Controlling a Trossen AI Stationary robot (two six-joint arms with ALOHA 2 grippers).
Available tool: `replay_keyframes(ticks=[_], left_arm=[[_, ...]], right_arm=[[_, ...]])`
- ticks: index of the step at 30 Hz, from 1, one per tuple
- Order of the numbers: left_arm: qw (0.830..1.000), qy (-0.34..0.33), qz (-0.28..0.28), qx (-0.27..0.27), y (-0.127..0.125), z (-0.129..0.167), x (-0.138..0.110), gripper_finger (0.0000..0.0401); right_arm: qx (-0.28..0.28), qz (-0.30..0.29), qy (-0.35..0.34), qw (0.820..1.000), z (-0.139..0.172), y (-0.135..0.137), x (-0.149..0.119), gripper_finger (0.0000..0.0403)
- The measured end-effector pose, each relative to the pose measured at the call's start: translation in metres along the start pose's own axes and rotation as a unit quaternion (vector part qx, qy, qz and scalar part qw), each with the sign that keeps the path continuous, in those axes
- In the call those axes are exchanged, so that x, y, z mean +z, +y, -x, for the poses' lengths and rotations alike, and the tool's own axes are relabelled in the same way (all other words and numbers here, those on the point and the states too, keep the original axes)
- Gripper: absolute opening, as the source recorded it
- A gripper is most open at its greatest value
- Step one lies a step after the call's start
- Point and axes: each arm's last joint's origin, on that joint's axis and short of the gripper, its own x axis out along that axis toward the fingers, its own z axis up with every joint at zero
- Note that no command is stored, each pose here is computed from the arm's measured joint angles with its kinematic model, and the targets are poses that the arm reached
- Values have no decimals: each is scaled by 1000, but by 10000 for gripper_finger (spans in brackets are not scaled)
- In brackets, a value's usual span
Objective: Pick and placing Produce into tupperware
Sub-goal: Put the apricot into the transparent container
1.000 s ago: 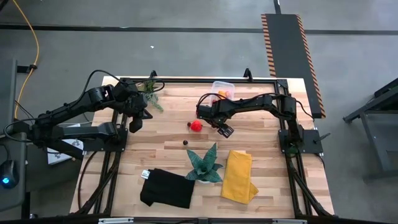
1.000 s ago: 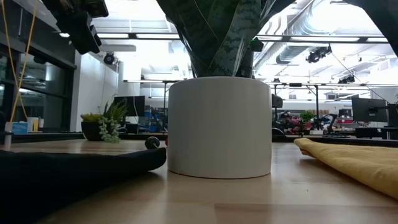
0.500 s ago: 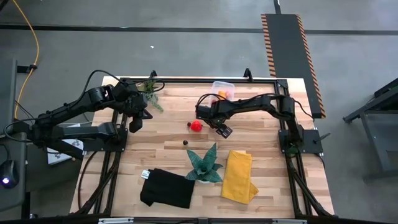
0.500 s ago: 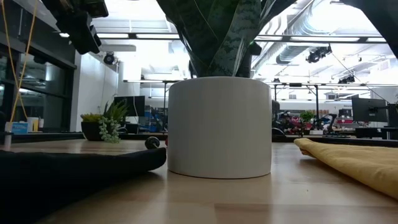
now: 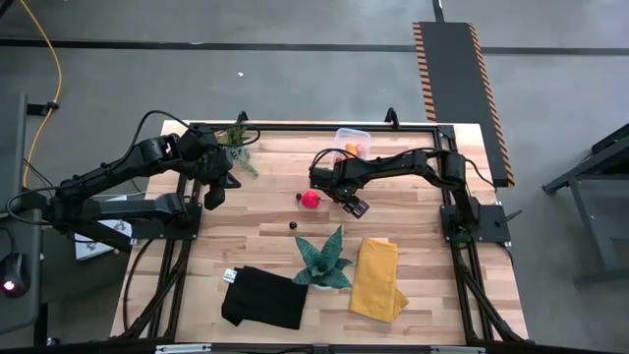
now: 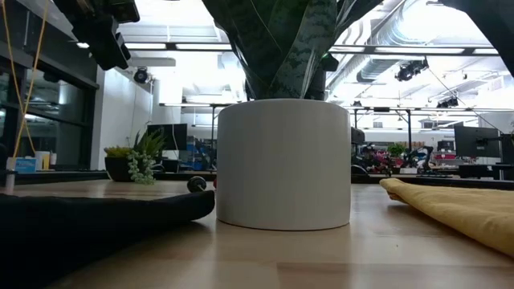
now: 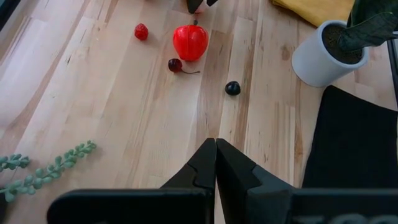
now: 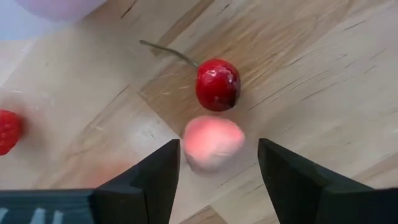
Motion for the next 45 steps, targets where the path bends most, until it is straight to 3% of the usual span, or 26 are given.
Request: replay_keyframes(ticks=[15, 31, 45], left_arm=[[1000, 0, 0, 0, 0, 0, 0, 1], [1000, 0, 0, 0, 0, 0, 0, 1], [1000, 0, 0, 0, 0, 0, 0, 1]], right_arm=[[8, -1, -14, 1000, 0, 0, 1, 205], [8, 0, -14, 1000, 0, 0, 1, 137], [23, 25, -11, 999, 3, 4, -1, 128]])
